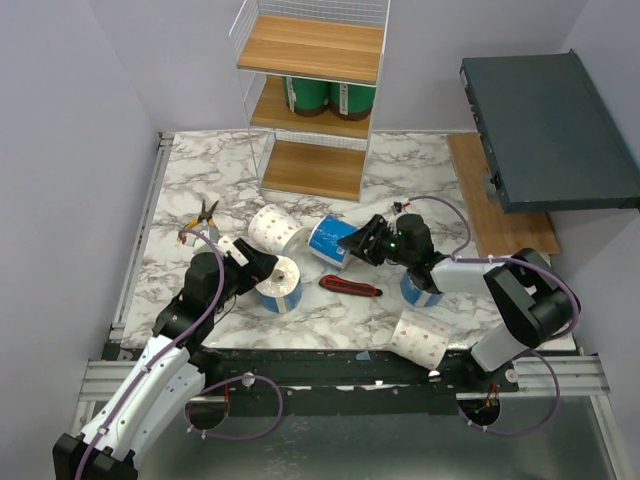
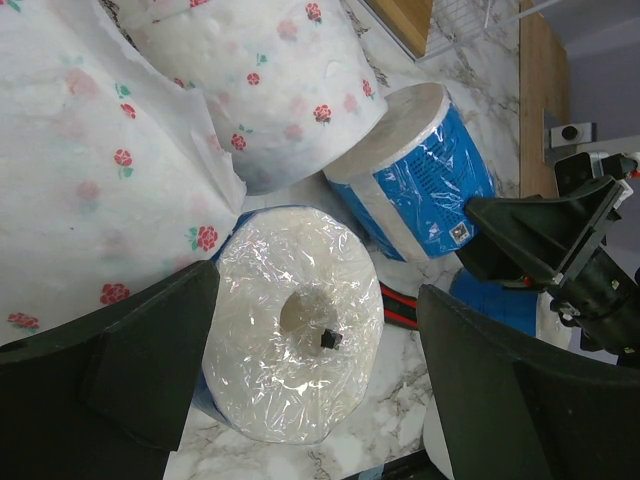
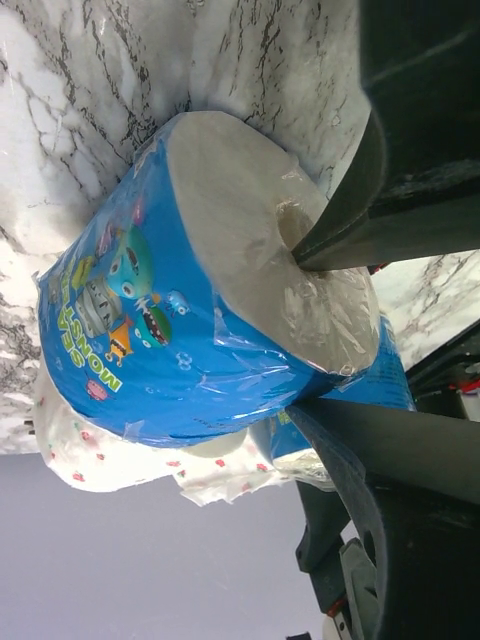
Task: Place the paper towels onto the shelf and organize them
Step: Adjust the paper towel at the center of the board.
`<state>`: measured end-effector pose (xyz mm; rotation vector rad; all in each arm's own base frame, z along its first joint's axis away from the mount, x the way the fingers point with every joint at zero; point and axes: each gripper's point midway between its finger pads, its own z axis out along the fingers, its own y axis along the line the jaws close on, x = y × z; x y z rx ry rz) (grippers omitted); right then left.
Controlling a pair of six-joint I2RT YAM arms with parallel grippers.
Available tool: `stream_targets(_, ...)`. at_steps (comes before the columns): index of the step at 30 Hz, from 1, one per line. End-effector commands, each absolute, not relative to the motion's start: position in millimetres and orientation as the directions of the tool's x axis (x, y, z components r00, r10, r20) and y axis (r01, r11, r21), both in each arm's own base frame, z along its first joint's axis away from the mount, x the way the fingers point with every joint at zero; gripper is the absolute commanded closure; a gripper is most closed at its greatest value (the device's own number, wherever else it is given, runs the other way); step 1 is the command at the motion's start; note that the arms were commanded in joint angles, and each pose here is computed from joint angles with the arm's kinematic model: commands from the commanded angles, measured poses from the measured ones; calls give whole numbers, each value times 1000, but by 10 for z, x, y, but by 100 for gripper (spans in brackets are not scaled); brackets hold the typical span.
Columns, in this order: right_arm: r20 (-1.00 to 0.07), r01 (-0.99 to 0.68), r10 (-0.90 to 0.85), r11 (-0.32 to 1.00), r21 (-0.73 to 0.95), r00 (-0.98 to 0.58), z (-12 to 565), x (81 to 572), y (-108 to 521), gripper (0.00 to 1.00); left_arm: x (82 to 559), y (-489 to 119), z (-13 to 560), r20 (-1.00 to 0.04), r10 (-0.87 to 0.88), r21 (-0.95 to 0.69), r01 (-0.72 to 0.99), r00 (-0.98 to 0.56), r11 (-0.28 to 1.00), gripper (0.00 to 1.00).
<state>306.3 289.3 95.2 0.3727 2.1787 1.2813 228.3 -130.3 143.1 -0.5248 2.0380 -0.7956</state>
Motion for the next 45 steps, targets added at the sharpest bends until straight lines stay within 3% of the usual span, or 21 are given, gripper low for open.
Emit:
stream_targets(1,-371,-105,487,489,866,-791,979,3039,2926,50,2237,-1297,1325,-558,-612,-695,-86,-561,714,10)
stream_targets(12,-463,-163,468,549,820,-752,1099,3013,2798,63,2250,-1303,1352,-562,-612,-697,-80,-557,713,10)
stream_targets(20,-580,-200,433,656,728,-690,1398,2997,2570,64,2247,-1288,1382,-571,-607,-690,-76,-553,719,10)
stream_targets(26,-703,-223,313,798,559,-639,1698,3026,2316,65,2264,-1298,1393,-575,-609,-695,-67,-547,716,10)
stream_targets(33,-803,-217,77,944,249,-591,1987,3097,2071,65,2285,-1338,1396,-567,-608,-702,-60,-556,710,10)
stream_targets(40,-752,-267,-226,961,-69,-619,1886,3095,2189,64,2304,-1348,1442,-571,-609,-706,-49,-550,707,10)
stream_targets(45,-732,-322,-327,934,-154,-597,1800,3080,2457,65,2310,-1354,1455,-572,-610,-707,-47,-548,705,10)
